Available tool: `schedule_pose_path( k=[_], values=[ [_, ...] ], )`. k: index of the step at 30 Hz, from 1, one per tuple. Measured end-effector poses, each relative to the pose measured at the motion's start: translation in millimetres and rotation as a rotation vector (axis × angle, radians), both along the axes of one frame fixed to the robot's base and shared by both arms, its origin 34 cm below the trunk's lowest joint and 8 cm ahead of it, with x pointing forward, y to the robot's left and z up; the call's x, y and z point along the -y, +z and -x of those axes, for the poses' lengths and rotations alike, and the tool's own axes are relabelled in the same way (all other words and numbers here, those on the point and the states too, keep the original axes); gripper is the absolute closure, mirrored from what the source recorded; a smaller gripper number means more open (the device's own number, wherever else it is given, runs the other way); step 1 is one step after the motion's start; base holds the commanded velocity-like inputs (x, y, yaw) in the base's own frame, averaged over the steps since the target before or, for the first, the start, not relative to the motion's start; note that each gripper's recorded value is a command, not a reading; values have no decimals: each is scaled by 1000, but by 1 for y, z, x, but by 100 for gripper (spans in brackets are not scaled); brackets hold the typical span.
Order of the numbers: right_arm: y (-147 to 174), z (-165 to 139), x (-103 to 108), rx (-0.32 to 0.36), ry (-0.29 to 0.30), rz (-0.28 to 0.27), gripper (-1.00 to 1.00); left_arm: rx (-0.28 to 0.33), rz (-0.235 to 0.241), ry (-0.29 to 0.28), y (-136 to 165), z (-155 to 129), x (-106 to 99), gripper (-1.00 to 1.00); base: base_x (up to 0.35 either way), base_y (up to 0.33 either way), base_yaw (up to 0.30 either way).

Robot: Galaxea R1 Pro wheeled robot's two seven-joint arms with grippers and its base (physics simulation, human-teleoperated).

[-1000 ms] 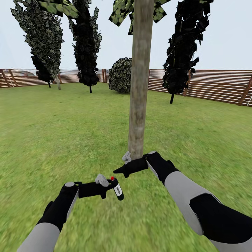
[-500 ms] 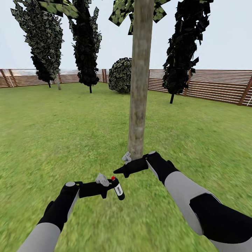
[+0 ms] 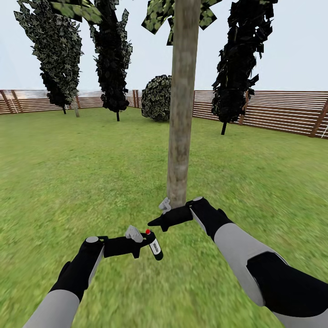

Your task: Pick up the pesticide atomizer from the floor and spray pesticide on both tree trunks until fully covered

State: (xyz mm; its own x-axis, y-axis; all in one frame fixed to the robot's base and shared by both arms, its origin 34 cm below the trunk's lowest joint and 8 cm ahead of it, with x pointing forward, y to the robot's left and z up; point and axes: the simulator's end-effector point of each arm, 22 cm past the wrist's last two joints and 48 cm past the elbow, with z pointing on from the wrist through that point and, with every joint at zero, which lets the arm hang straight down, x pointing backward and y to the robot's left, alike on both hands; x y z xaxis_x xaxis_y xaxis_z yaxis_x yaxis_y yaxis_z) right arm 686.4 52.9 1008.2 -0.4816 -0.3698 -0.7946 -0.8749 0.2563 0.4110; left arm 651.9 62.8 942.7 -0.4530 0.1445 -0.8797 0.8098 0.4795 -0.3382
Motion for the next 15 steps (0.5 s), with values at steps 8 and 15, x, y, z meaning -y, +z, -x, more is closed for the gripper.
schedule_pose_path(
  k=[8, 15],
  values=[
    [-2, 1, 0, -3, 0, 3, 100, 1, 0, 0, 0, 0, 0, 100, 0, 0, 0],
    [-6, 3, 1, -11, 0, 6, 100, 24, -1, 1, 8, -3, 0, 100, 0, 0, 0]
  ],
)
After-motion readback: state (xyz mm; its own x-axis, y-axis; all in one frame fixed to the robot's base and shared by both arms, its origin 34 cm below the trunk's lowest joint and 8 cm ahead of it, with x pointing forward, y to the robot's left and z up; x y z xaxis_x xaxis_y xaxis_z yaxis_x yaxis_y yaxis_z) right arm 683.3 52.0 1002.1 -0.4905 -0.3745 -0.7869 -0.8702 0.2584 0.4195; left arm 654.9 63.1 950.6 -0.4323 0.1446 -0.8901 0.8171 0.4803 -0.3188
